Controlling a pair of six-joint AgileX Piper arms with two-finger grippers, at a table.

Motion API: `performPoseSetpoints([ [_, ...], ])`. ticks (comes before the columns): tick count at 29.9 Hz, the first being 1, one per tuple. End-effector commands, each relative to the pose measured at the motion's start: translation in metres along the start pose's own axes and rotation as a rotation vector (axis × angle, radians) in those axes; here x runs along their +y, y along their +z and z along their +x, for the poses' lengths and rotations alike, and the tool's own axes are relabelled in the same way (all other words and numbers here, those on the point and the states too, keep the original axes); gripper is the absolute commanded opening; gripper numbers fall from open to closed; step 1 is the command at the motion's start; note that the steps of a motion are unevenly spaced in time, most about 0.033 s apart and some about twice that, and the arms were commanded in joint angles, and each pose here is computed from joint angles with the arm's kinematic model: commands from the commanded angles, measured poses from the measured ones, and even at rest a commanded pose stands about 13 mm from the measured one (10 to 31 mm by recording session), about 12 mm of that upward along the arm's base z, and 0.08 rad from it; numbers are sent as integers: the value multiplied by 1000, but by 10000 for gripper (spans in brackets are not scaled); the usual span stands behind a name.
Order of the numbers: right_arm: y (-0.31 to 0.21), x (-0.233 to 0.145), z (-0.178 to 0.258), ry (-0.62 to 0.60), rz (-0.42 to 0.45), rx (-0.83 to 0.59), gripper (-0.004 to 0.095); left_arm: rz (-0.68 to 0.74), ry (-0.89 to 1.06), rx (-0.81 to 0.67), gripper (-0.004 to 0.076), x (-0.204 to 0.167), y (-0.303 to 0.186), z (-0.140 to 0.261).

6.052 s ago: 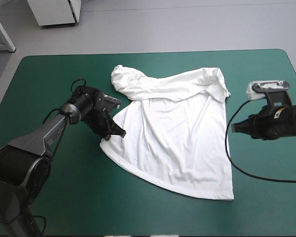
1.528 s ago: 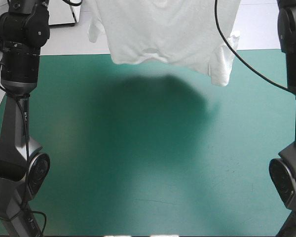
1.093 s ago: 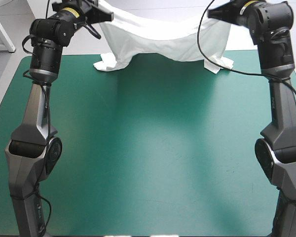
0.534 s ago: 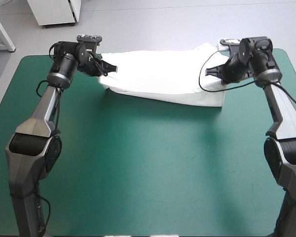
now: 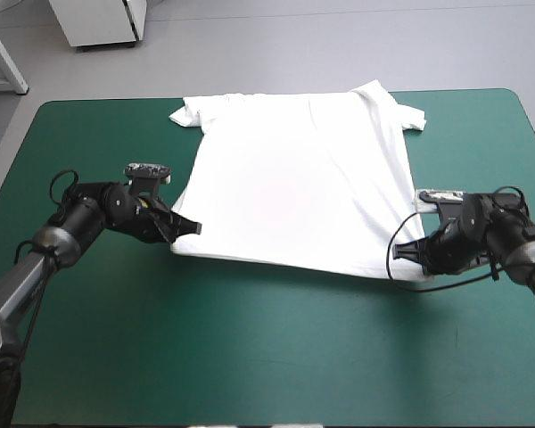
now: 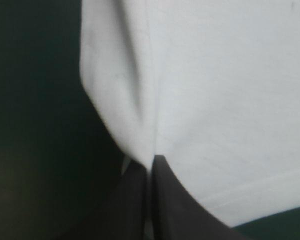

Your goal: Fold the cloth

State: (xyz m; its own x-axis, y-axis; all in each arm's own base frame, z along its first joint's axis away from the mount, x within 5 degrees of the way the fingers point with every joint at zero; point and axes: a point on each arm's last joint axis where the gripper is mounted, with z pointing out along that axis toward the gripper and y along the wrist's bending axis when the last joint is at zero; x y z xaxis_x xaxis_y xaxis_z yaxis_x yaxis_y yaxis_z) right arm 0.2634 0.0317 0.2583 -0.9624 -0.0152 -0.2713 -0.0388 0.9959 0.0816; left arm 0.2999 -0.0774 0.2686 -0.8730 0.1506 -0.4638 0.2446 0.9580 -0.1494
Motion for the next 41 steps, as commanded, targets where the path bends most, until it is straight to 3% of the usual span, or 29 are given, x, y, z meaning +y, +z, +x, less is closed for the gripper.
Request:
performPoseSetpoints([
  [1,-21,-3,26,-7,0,-22,-1,33,15,-63,-9,-12,-25,24],
  [12,-34,-5,96,-5,-6,162,-1,94,13,116,-9,-35,-43,109],
  [17,-34,-2,119,18,-59,156,-1,107,0,196,-9,-38,-54,135],
  [25,-28,-1,144,36,-89,163,-1,116,-30,209,-9,-36,-59,162],
  [32,-27,-1,146,35,-94,168,16,137,-35,201,13,-37,-58,162],
  [36,-28,0,145,22,-103,161,222,157,-43,217,168,-39,-59,164],
  [39,-35,1,138,40,-111,128,483,187,-57,253,349,-43,-63,165],
  [41,-46,2,129,41,-109,78,583,188,-43,267,458,-44,-70,161],
])
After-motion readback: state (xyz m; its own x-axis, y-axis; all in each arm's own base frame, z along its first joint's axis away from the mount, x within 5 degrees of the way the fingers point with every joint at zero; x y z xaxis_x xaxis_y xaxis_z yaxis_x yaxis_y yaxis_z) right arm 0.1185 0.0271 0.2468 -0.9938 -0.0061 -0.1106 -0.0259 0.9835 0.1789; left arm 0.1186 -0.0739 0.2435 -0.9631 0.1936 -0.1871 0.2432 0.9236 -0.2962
